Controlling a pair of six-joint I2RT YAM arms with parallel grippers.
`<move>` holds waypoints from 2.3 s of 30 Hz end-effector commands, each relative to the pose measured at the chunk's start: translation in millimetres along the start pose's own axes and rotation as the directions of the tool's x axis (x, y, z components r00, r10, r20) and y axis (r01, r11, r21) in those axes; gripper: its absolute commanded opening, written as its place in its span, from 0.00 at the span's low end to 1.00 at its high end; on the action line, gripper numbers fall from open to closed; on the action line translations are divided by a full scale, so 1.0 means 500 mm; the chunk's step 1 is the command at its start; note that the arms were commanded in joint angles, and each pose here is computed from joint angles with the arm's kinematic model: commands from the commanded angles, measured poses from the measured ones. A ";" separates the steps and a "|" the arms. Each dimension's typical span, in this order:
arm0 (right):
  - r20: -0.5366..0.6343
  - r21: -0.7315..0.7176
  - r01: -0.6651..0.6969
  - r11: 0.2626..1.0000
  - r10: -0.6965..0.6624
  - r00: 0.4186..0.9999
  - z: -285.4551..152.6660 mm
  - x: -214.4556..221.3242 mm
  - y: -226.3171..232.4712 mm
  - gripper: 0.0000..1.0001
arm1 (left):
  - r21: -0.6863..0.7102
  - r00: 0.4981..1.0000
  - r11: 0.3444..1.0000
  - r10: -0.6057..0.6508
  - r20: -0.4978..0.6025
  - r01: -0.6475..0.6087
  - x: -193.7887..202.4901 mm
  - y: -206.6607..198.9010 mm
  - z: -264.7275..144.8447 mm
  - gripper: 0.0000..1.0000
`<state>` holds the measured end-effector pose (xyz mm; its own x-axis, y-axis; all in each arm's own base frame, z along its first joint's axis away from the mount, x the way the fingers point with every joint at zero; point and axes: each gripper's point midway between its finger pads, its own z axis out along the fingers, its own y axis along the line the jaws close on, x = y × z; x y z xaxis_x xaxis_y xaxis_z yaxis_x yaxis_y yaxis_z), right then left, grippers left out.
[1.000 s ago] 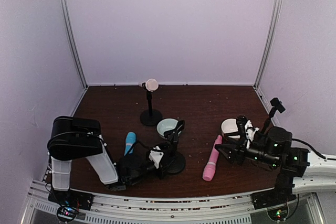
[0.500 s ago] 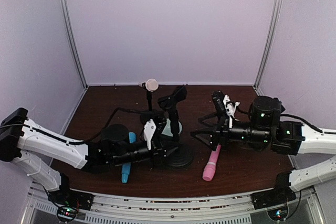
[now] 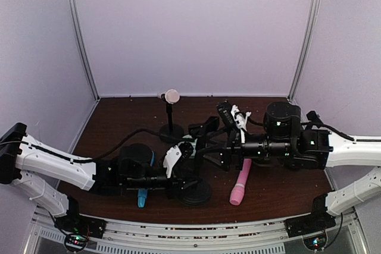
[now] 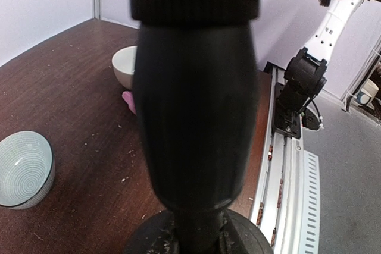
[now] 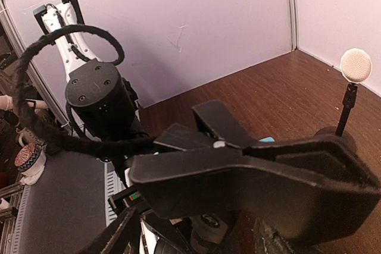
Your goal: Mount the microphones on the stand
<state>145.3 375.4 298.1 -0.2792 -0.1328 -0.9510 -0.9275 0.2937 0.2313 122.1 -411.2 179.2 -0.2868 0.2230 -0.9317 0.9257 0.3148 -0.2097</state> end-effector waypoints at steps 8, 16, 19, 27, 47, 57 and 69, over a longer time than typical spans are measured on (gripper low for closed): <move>0.026 0.064 -0.074 0.995 0.073 0.997 0.012 0.015 -0.024 0.63 | 0.089 0.982 0.996 -0.012 0.191 -0.005 -0.118 -0.048 -0.015 0.00; 0.023 0.083 -0.103 0.991 0.102 0.995 0.030 0.039 -0.018 0.65 | 0.067 0.967 0.998 -0.021 0.255 0.004 -0.152 -0.050 -0.025 0.00; 0.017 0.118 -0.106 0.987 0.105 0.994 0.030 0.042 -0.025 0.63 | 0.057 0.962 0.998 -0.025 0.270 0.009 -0.160 -0.049 -0.028 0.00; 0.013 0.179 -0.141 0.974 0.141 0.990 0.017 0.053 -0.044 0.61 | 0.019 0.962 0.999 -0.033 0.272 0.029 -0.157 -0.038 -0.030 0.00; -0.069 -0.377 0.040 0.925 -0.072 0.995 -0.027 0.082 0.115 0.06 | 0.176 0.948 0.962 0.156 0.277 -0.209 -0.129 -0.094 -0.057 0.00; 0.013 0.033 0.014 0.999 -0.014 1.000 -0.062 0.036 -0.034 0.53 | 0.092 0.942 0.977 0.158 0.294 -0.193 -0.149 -0.069 -0.079 0.00; 0.102 0.081 -0.095 0.992 0.087 0.991 -0.014 -0.003 0.004 0.62 | -0.040 0.944 0.997 0.070 0.323 -0.060 -0.182 -0.023 -0.063 0.00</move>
<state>131.0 358.9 282.8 -0.3393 -0.0768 -0.9375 -0.8969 0.3269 0.2978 122.8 -398.4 224.7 -0.1487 0.1062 -0.9832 0.9400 0.3239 -0.1072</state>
